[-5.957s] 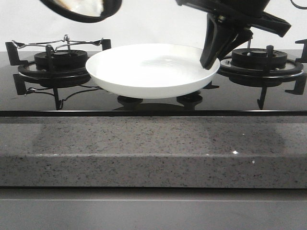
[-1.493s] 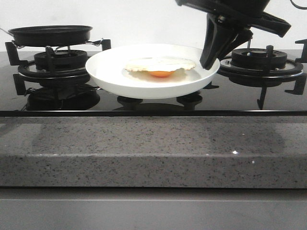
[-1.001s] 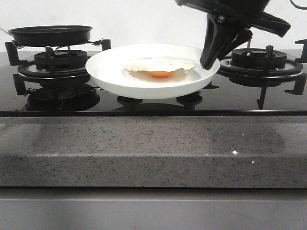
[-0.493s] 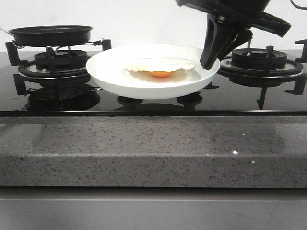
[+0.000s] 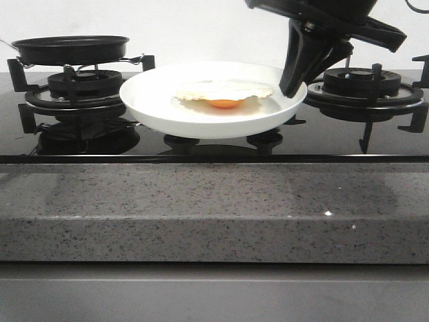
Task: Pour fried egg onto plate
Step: 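Lower the plate between the knobs and open the right gripper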
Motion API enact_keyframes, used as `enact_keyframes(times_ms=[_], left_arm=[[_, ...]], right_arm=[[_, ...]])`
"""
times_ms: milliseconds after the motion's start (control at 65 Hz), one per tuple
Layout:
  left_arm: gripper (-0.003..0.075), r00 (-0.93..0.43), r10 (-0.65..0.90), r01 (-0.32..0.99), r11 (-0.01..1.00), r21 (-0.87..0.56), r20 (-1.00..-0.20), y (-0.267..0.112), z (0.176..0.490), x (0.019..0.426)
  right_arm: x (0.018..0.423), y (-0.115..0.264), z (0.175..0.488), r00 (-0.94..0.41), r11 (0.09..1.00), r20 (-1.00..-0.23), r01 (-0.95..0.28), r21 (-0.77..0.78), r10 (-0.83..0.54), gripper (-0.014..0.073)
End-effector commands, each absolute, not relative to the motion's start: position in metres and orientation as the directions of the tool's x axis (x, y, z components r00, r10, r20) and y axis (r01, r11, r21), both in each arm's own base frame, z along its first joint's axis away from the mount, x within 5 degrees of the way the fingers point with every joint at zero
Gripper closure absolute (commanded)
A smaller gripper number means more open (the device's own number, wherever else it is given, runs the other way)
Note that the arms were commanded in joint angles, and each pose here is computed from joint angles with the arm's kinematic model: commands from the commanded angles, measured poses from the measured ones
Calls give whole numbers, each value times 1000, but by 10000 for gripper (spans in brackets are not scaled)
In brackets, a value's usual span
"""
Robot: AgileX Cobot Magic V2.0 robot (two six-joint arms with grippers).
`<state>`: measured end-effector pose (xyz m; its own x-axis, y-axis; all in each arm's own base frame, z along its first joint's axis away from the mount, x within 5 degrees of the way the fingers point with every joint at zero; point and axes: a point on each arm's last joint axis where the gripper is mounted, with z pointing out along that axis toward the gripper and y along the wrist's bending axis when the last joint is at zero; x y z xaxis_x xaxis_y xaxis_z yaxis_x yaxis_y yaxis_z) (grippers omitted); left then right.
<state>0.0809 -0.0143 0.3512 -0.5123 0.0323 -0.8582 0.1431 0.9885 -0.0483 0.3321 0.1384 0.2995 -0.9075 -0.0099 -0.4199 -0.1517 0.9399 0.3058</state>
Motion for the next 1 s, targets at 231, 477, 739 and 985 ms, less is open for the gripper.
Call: enact_keyframes(times_ms=[231,477,739,985], left_arm=[[195,-428,8,156,986,-65,-904,-16,364,84],[195,-428,8,156,986,-65,-904,-16,364,84],[195,-428,8,156,986,-65,-904,-16,364,84],[195,-428,8,156,986,-65,-904,-16,364,84]], right_arm=[[331,137,320,-867,935,-498,-181,305,-5,664],[335,138,338,-837,931,-547,-200,307,1,664],[370,129,369,-820,934,-567,-142,329,75,664],[415,128,357,-849,922,-491,-9,386,197,664]])
